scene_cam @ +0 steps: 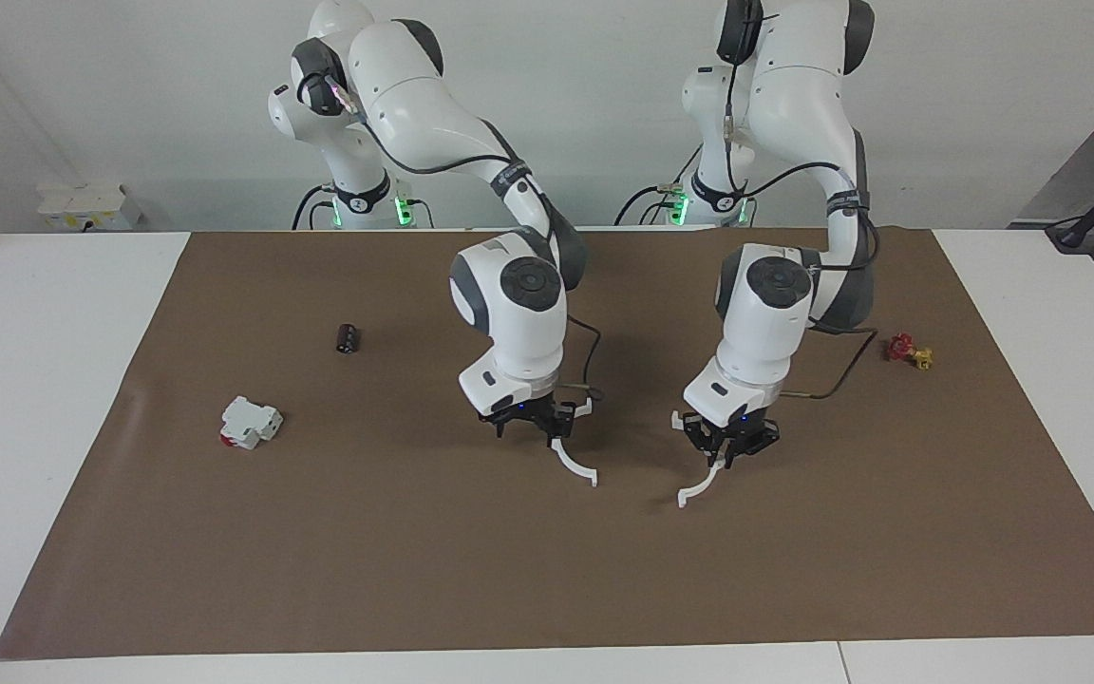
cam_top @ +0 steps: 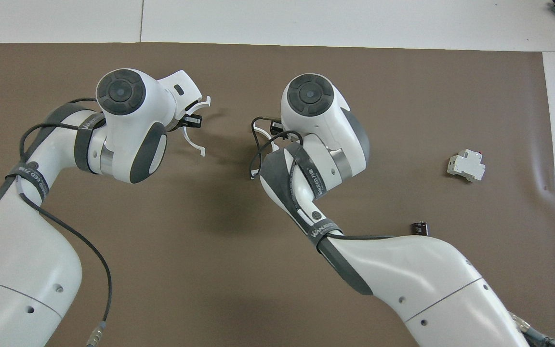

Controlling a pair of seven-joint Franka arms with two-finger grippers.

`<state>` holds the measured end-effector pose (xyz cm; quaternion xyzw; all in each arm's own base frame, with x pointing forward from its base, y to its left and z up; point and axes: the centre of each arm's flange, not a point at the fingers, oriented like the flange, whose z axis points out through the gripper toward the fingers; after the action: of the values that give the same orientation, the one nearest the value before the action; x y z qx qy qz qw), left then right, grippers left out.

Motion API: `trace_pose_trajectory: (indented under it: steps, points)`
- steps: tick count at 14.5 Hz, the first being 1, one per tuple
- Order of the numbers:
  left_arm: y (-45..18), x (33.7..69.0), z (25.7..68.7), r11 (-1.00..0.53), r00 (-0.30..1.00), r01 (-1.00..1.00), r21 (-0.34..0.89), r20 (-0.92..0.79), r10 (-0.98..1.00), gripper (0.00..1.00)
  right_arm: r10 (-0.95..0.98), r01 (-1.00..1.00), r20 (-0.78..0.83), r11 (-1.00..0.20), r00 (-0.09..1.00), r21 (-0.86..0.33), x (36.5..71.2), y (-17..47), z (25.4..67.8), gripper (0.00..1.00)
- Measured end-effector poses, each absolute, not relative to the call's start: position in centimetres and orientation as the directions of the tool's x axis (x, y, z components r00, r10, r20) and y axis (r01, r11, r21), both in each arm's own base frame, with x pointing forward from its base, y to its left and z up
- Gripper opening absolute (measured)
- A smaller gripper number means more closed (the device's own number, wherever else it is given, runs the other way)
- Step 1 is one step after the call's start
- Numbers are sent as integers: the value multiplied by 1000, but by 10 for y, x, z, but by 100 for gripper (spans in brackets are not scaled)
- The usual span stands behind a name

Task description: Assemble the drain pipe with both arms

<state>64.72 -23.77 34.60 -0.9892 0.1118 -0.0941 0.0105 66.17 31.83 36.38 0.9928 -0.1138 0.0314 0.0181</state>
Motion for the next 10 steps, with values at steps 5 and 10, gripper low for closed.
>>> trace_pose_trajectory:
  steps: [5,10]
  points:
    - [-281,627,334,-986,971,-166,-28,169,-168,20,-163,-164,20,-986,986,38,668,215,467,83]
    - [-304,605,315,-986,975,-164,-29,144,-167,20,-63,-63,-32,-998,997,6,637,106,570,83]
